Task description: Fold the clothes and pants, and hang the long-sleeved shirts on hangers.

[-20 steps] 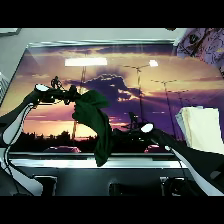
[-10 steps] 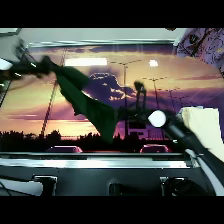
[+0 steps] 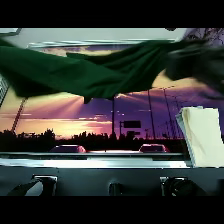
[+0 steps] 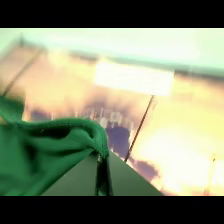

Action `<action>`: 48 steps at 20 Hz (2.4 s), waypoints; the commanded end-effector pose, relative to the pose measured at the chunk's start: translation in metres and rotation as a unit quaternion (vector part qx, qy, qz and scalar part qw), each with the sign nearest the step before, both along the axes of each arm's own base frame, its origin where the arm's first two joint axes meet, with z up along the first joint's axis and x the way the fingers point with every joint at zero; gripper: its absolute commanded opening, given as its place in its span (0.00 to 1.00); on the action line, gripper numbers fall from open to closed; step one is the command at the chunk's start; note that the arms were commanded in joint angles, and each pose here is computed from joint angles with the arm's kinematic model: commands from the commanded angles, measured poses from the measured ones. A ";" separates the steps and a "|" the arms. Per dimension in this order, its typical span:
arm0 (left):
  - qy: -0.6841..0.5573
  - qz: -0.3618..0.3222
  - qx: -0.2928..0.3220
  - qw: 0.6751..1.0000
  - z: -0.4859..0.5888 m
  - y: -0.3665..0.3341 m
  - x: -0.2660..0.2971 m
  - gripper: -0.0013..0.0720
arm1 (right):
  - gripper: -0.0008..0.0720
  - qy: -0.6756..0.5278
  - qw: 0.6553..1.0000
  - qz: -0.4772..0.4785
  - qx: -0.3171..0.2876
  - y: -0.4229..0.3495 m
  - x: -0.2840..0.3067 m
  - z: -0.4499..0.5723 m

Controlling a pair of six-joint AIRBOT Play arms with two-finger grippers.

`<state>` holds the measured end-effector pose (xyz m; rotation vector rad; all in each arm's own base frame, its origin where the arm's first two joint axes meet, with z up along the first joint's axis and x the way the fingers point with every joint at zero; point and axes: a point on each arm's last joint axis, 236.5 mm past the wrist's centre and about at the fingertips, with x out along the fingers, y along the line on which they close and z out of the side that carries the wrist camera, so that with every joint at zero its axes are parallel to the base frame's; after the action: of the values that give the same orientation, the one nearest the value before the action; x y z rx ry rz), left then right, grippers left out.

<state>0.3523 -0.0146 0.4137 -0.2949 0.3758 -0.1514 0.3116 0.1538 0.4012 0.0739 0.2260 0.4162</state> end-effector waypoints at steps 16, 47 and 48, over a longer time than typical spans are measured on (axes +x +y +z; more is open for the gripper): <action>0.342 0.142 -0.084 0.925 -0.346 0.050 0.050 0.04 | 0.06 0.237 0.960 -0.095 -0.111 0.039 0.173 -0.241; 0.396 0.180 -0.155 0.887 -0.392 0.125 -0.009 0.94 | 0.67 0.569 0.796 0.087 0.185 0.015 0.068 -0.475; 0.396 0.180 -0.155 0.887 -0.392 0.125 -0.009 0.94 | 0.67 0.571 0.794 0.090 0.187 0.023 0.069 -0.482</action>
<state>0.3475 0.1124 0.0241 -0.7376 1.0946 0.2963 0.3819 0.1549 -0.0610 0.6786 1.3818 0.5390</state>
